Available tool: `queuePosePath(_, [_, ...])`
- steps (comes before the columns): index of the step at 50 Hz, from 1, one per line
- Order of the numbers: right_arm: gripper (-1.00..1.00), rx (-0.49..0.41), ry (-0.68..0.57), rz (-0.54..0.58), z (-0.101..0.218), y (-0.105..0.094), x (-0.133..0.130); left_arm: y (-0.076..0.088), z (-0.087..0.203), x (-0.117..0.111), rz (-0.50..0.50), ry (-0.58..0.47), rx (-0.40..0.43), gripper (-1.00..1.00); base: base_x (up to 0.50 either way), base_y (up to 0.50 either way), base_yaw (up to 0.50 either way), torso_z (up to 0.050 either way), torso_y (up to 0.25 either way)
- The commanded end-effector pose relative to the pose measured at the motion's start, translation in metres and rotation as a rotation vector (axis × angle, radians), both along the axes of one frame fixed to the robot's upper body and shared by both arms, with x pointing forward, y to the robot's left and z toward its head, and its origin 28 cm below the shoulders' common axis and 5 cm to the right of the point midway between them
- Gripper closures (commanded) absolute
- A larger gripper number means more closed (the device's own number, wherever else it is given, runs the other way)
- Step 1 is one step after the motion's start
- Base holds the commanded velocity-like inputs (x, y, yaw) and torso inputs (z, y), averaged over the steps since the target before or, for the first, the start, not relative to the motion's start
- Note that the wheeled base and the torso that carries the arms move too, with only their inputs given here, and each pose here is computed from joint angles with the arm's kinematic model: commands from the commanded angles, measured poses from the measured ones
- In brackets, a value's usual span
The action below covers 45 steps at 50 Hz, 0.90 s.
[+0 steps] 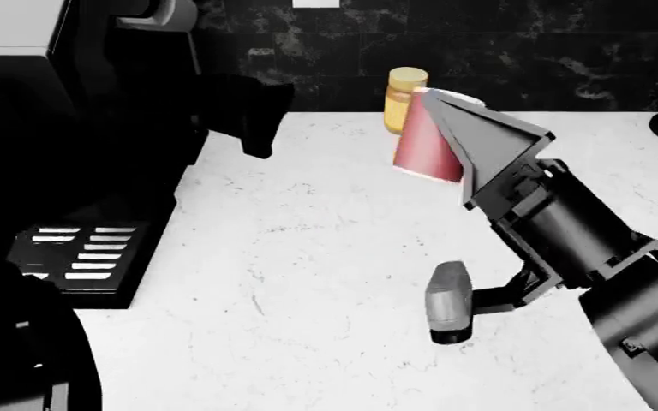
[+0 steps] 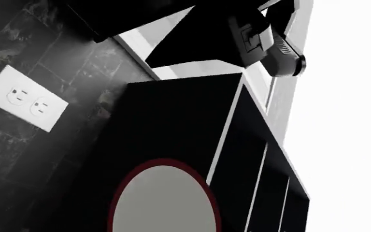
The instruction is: A wet mug is on the counter and needs to be dried. Pick it up and place it upside down in the open cabinet.
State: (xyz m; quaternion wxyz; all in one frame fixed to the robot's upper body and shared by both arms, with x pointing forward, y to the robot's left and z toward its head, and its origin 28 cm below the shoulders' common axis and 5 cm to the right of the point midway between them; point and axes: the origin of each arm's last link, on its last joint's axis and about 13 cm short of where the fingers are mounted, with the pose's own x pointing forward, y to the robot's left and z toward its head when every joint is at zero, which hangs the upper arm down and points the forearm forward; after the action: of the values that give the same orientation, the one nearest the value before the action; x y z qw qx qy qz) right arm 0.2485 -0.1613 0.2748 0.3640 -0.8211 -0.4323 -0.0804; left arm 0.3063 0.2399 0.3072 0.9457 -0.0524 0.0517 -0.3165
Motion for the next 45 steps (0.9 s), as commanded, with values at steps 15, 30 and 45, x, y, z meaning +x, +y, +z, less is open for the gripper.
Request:
queuePosePath(15, [1.0,-0.263,-0.254,0.029,0.009,-0.001,-0.002,0.009,-0.005,-0.057,-0.432,0.094,0.059,-1.0,0.0,0.0,0.0,0.0,0.0])
queuePosePath(30, [1.0,-0.114,-0.29,0.069,0.031,-0.001,-0.009,0.012,-0.017,-0.061,-0.514,0.085,0.048,-1.0,0.0,0.0,0.0,0.0,0.0])
queuePosePath(45, [1.0,-0.108,-0.254,0.188,0.002,0.008,-0.019,0.014,0.003,-0.06,-0.487,0.045,-0.025,-1.0,0.0,0.0,0.0,0.0,0.0])
